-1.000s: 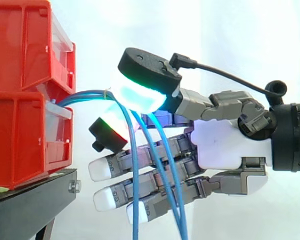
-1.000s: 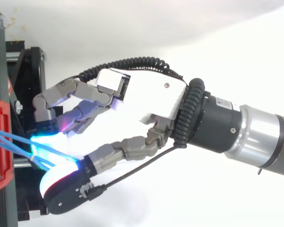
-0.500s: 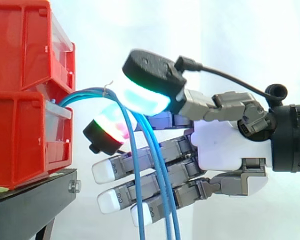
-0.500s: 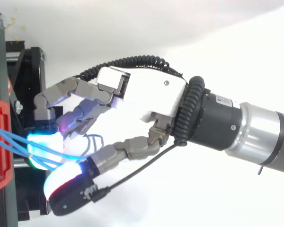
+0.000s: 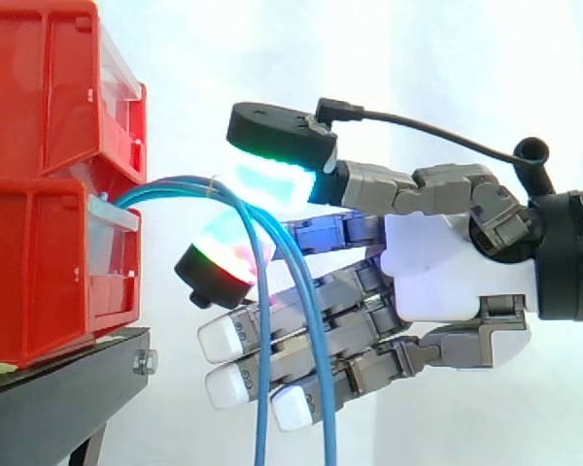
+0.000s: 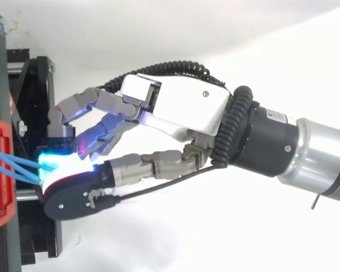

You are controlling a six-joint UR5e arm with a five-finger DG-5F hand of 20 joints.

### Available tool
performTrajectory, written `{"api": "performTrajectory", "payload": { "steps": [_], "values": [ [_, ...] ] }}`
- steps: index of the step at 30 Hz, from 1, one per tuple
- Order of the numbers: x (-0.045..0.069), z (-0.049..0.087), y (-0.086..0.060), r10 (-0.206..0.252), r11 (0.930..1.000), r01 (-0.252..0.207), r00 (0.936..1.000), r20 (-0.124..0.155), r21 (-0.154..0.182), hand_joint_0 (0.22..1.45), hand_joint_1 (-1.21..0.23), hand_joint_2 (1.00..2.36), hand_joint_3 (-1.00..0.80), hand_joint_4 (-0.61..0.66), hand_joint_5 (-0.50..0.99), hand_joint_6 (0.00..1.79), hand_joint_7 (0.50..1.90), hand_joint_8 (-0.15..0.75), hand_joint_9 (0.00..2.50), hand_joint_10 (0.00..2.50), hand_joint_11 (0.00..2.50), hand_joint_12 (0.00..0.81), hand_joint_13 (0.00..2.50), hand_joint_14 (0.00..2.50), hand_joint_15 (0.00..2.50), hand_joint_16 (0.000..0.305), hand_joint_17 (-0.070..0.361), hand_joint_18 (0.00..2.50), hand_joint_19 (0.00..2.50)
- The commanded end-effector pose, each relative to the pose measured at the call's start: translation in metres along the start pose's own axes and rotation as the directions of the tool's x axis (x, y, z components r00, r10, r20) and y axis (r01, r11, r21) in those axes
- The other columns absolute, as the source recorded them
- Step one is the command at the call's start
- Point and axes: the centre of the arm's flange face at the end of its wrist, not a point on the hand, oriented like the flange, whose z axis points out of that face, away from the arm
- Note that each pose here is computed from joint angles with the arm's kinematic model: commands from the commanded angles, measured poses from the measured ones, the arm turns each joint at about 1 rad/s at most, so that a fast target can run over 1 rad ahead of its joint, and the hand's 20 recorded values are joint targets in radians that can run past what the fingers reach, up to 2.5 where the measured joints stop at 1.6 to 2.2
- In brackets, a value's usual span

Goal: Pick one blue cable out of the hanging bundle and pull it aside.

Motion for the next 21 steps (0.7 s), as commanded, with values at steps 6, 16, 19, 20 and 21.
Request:
{"api": "performTrajectory", "payload": {
  "steps": [6, 16, 19, 20, 21],
  "values": [
    [-0.0025, -0.002, -0.0004, -0.006, 0.9998, 0.006, 1.0, 0.0, 0.019, 0.57, -0.74, 1.02, -0.11, 0.08, -0.15, 0.89, 1.07, 0.326, 0.84, 0.01, 0.45, 0.389, 0.75, 0.01, 0.41, 0.056, 0.125, 0.82, 0.43],
    [-0.0058, -0.005, 0.0041, -0.014, 0.9993, 0.014, 0.9999, 0.0, 0.034, 0.6, -0.77, 1.01, -0.38, 0.14, -0.16, 0.89, 1.04, 0.297, 0.81, 0.01, 0.46, 0.359, 0.73, 0.01, 0.42, 0.05, 0.111, 0.79, 0.45],
    [-0.0059, -0.0053, 0.0038, -0.016, 0.9992, 0.016, 0.9999, 0.0, 0.036, 0.56, -0.71, 1.0, -0.49, 0.14, -0.15, 0.88, 1.03, 0.308, 0.84, 0.01, 0.46, 0.362, 0.74, 0.02, 0.42, 0.05, 0.112, 0.8, 0.45],
    [-0.0059, -0.0053, 0.0038, -0.016, 0.9992, 0.016, 0.9999, 0.0, 0.036, 0.56, -0.7, 1.0, -0.5, 0.14, -0.15, 0.88, 1.03, 0.309, 0.84, 0.01, 0.47, 0.363, 0.74, 0.01, 0.42, 0.05, 0.113, 0.8, 0.46],
    [-0.0061, -0.0053, 0.0038, -0.016, 0.9992, 0.016, 0.9999, 0.002, 0.036, 0.54, -0.67, 1.0, -0.5, 0.14, -0.15, 0.87, 1.03, 0.312, 0.84, 0.01, 0.46, 0.367, 0.75, 0.01, 0.42, 0.051, 0.115, 0.81, 0.45]
  ]
}}
